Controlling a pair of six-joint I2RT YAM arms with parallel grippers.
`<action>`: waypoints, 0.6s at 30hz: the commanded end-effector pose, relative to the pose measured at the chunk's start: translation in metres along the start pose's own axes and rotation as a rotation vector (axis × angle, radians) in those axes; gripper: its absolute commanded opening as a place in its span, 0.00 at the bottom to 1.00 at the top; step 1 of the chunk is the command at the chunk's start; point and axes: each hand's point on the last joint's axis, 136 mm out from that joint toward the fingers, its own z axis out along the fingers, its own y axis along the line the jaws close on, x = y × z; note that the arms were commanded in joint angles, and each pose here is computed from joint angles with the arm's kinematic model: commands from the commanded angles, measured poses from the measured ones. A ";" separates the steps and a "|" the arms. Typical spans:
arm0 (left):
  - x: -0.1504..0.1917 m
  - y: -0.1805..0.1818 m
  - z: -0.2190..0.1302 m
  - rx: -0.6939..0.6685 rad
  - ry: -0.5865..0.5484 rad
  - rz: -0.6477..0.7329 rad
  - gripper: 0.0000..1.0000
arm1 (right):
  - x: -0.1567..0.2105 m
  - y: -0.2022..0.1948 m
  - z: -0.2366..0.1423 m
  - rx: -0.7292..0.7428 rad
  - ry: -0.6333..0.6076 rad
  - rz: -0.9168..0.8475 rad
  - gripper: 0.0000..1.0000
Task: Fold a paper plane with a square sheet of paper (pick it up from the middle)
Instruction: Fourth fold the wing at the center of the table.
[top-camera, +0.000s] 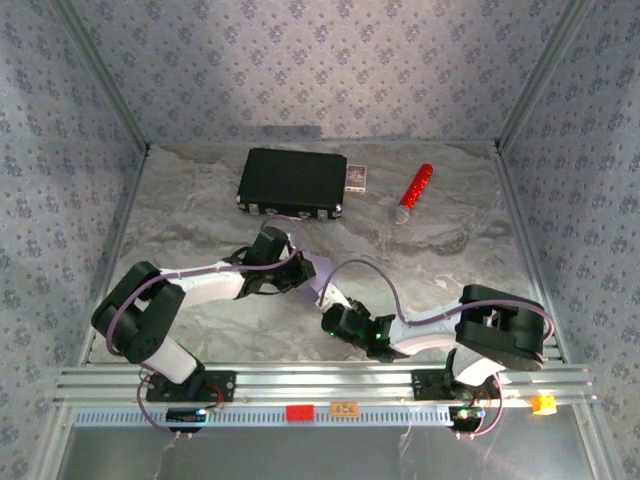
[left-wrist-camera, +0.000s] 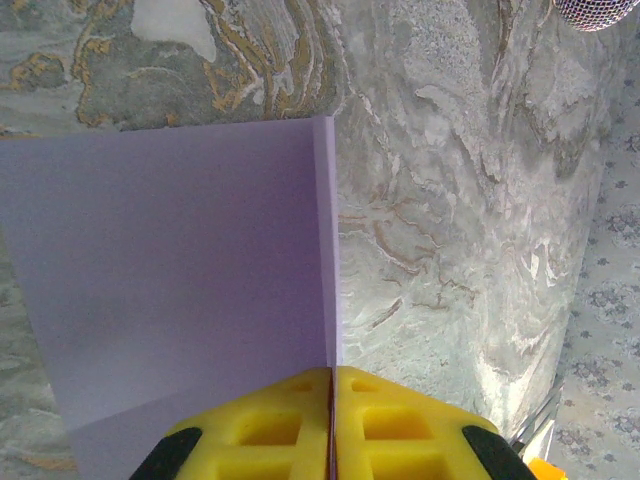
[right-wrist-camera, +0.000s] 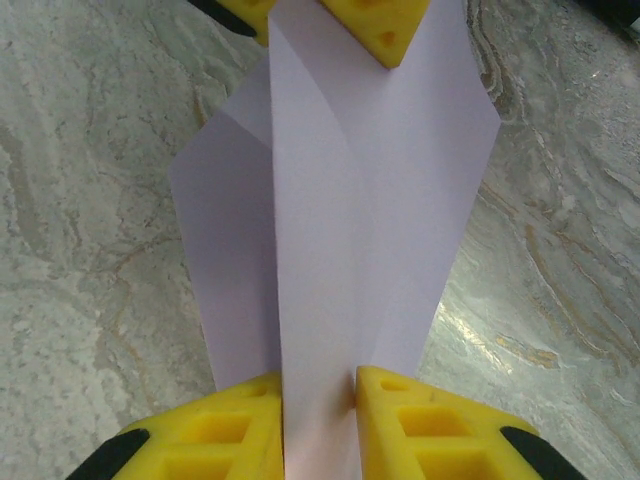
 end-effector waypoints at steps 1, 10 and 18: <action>-0.003 -0.014 -0.003 0.026 -0.007 0.026 0.08 | -0.004 -0.005 0.000 0.022 -0.015 0.037 0.26; -0.002 -0.013 -0.002 0.023 -0.002 0.024 0.08 | 0.001 -0.009 0.002 0.038 0.008 0.037 0.25; -0.003 -0.013 -0.001 0.022 -0.002 0.023 0.08 | 0.000 -0.007 0.001 0.030 0.001 0.041 0.23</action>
